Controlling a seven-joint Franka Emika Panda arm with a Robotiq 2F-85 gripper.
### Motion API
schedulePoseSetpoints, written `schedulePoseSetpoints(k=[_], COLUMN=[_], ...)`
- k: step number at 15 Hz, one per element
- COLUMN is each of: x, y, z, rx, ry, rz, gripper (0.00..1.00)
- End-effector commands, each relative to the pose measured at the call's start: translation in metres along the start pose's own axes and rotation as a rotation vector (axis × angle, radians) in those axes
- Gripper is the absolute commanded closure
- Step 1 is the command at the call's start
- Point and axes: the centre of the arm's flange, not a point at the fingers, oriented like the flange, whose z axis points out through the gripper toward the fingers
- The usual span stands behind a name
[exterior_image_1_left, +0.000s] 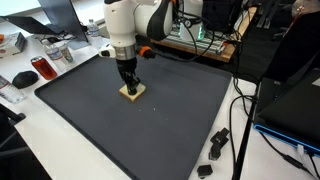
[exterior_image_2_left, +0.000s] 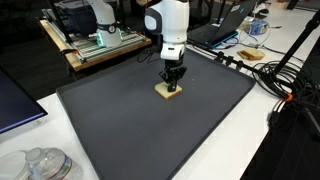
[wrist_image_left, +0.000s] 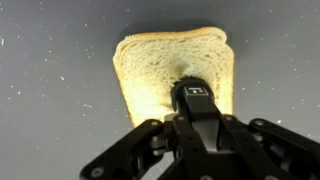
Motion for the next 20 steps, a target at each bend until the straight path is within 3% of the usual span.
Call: schedulePoseSetpoints(k=[1, 6, 11, 16, 20], x=[-0.003, 0.002, -0.001, 0.004, 0.009], y=[-0.005, -0.012, -0.03, -0.022, -0.011], z=[0.026, 0.035, 0.036, 0.045, 0.055], rx=[-0.025, -0.042, -0.117, -0.067, 0.018], ry=[-0.05, -0.067, -0.031, -0.06, -0.094], rz=[-0.022, -0.062, -0.097, -0.12, -0.117], gripper=[0.95, 0.95, 0.95, 0.95, 0.95])
